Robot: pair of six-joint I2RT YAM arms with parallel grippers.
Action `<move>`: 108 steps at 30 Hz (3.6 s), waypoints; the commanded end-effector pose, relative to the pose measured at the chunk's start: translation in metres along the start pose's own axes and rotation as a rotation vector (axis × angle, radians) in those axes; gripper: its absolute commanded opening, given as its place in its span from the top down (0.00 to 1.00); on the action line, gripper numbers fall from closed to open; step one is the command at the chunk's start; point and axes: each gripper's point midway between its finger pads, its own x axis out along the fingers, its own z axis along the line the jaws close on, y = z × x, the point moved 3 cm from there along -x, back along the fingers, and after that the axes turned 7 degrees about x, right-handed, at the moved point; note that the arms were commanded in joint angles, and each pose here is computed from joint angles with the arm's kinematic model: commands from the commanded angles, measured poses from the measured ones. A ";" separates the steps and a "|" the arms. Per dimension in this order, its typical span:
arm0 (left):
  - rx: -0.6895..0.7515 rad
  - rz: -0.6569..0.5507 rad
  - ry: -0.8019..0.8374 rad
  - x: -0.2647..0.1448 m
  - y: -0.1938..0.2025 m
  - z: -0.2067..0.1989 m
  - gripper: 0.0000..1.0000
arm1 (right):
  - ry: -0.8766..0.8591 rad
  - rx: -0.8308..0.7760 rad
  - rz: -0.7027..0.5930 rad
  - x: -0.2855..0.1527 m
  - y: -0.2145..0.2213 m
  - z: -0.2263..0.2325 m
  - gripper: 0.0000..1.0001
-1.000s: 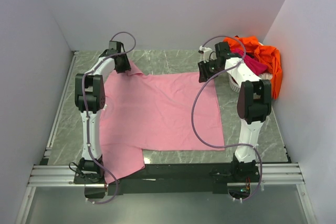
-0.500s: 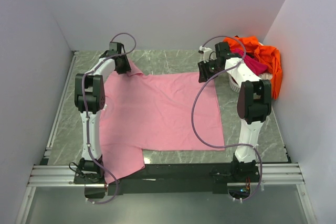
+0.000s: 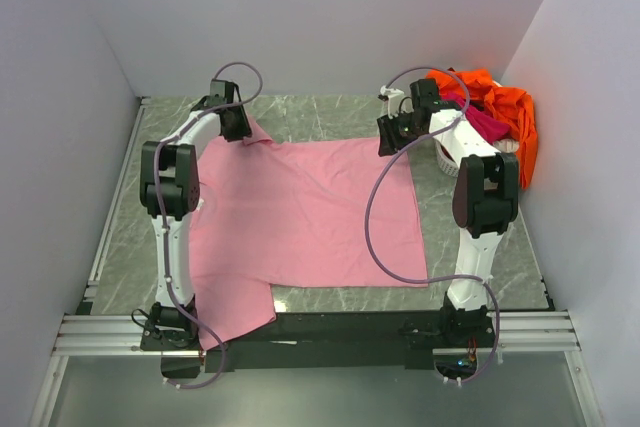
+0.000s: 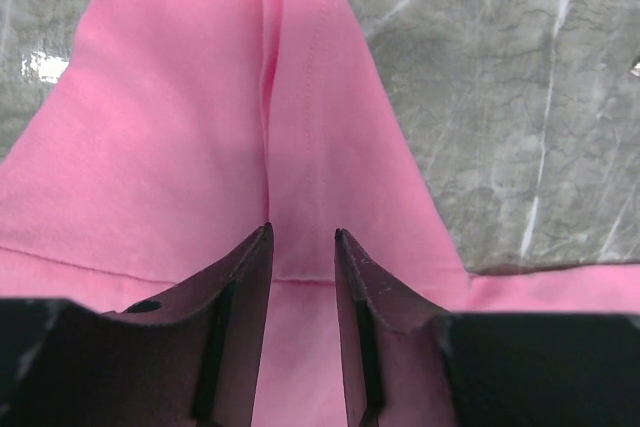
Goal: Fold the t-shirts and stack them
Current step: Flatten the tshirt out
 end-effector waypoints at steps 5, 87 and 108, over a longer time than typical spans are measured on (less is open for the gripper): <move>0.004 -0.077 0.007 -0.027 -0.024 -0.009 0.63 | -0.005 -0.035 -0.069 -0.020 -0.016 0.011 0.53; 0.231 -0.309 0.175 0.028 -0.115 0.042 0.51 | -0.007 -0.034 -0.121 -0.041 -0.023 0.006 0.53; 0.302 -0.038 -0.065 0.049 -0.031 0.083 0.65 | -0.033 -0.022 -0.125 -0.046 -0.022 0.009 0.53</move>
